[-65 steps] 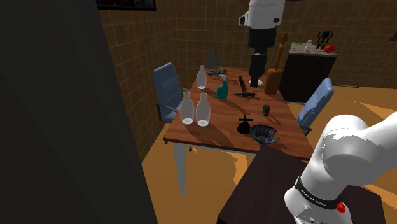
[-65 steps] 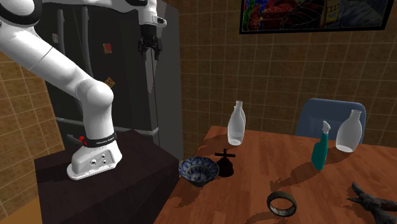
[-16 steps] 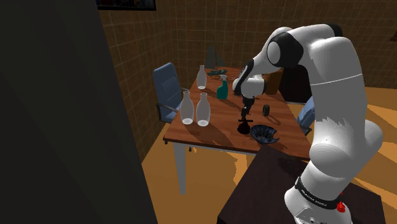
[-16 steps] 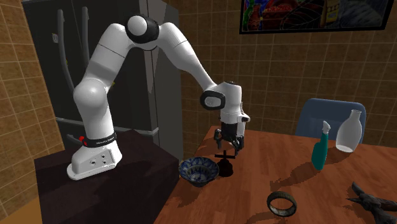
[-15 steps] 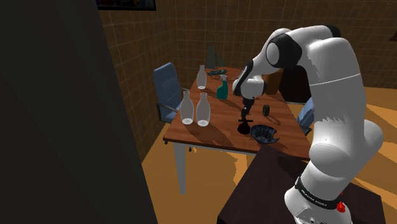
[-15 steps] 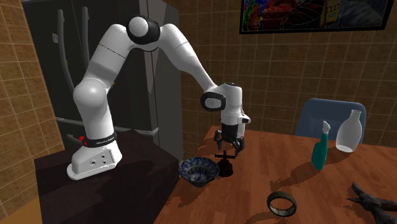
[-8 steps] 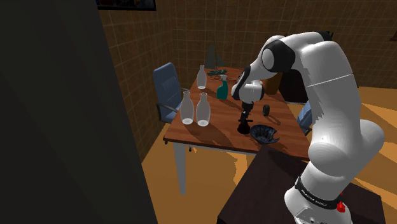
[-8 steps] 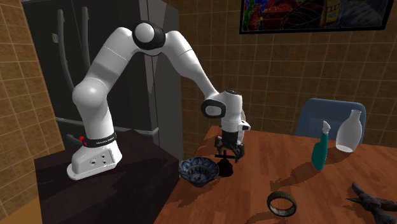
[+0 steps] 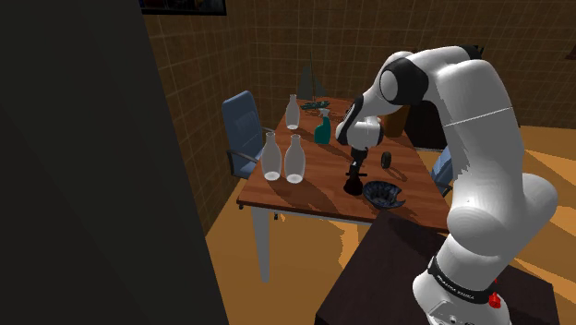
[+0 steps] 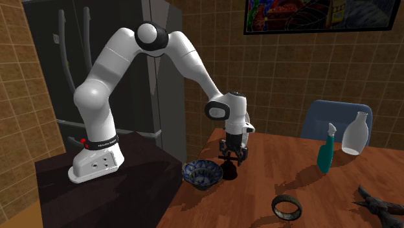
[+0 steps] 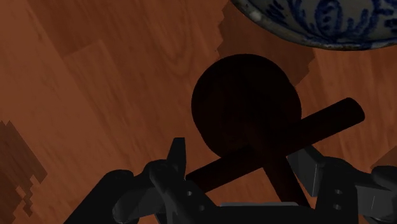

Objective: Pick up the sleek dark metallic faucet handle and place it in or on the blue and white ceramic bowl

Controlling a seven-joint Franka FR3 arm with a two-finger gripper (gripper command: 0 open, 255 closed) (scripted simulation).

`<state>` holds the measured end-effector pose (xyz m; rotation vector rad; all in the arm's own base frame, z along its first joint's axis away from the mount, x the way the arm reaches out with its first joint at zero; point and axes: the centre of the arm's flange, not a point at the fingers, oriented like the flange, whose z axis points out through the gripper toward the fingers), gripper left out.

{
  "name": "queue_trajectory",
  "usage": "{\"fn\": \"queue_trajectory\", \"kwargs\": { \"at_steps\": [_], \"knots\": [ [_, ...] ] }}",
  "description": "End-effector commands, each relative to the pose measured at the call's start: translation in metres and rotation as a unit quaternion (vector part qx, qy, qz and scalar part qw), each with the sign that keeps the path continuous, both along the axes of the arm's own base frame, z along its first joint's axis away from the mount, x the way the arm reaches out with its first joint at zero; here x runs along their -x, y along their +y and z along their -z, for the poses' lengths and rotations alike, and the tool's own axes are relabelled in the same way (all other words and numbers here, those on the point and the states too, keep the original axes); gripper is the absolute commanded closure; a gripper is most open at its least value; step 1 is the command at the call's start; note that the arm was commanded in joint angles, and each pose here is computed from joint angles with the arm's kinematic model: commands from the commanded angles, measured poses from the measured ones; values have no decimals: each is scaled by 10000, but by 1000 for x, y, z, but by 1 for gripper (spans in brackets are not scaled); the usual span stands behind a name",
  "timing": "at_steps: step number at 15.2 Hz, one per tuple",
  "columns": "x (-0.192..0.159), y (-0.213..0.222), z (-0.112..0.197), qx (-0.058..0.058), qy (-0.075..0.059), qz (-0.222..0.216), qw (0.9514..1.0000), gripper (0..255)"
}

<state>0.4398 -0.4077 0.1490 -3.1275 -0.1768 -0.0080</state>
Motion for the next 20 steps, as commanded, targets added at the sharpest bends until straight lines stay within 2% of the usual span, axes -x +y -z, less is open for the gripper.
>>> {"fn": "queue_trajectory", "kwargs": {
  "at_steps": [1, 8, 20],
  "knots": [
    [0, 0, 2, 6, 5, 0, 10000, 255],
    [0, 0, 2, 6, 5, 0, 10000, 255],
    [0, 0, -62, 6, 5, 0, 10000, 255]
  ]
}}
